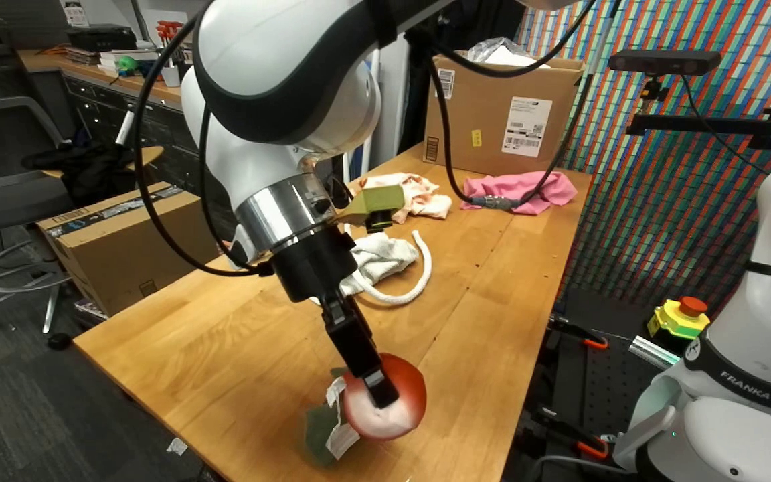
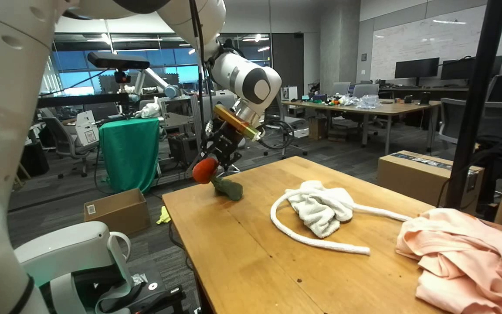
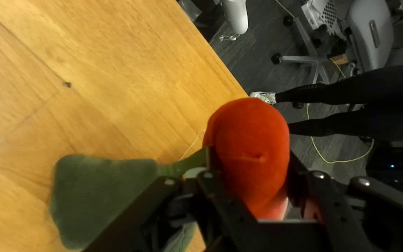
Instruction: Separate the clothes, rope and plush toy on the table
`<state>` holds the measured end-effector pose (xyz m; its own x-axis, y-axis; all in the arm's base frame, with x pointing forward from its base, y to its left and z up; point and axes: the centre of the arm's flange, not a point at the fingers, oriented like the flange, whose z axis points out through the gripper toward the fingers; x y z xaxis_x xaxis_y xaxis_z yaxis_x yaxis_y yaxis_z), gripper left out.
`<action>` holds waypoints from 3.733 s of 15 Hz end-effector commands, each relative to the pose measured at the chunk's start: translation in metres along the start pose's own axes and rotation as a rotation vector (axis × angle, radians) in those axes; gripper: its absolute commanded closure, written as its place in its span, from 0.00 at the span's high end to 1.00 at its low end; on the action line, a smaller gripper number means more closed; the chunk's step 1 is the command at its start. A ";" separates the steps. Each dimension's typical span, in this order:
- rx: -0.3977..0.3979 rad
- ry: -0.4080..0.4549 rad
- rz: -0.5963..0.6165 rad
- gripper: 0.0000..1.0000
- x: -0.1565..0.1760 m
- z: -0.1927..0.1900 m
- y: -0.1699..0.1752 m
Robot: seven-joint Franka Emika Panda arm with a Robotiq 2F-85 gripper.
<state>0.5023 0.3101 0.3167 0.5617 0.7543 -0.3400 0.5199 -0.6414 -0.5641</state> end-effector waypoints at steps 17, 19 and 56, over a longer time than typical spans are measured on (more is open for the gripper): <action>-0.520 -0.014 0.320 1.00 -0.023 -0.058 0.040; -0.609 -0.002 0.377 1.00 -0.029 -0.060 0.052; -0.577 0.398 0.685 1.00 -0.092 -0.031 0.125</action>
<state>0.5472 0.1551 0.3021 0.9829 0.1395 -0.1200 0.1615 -0.9666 0.1990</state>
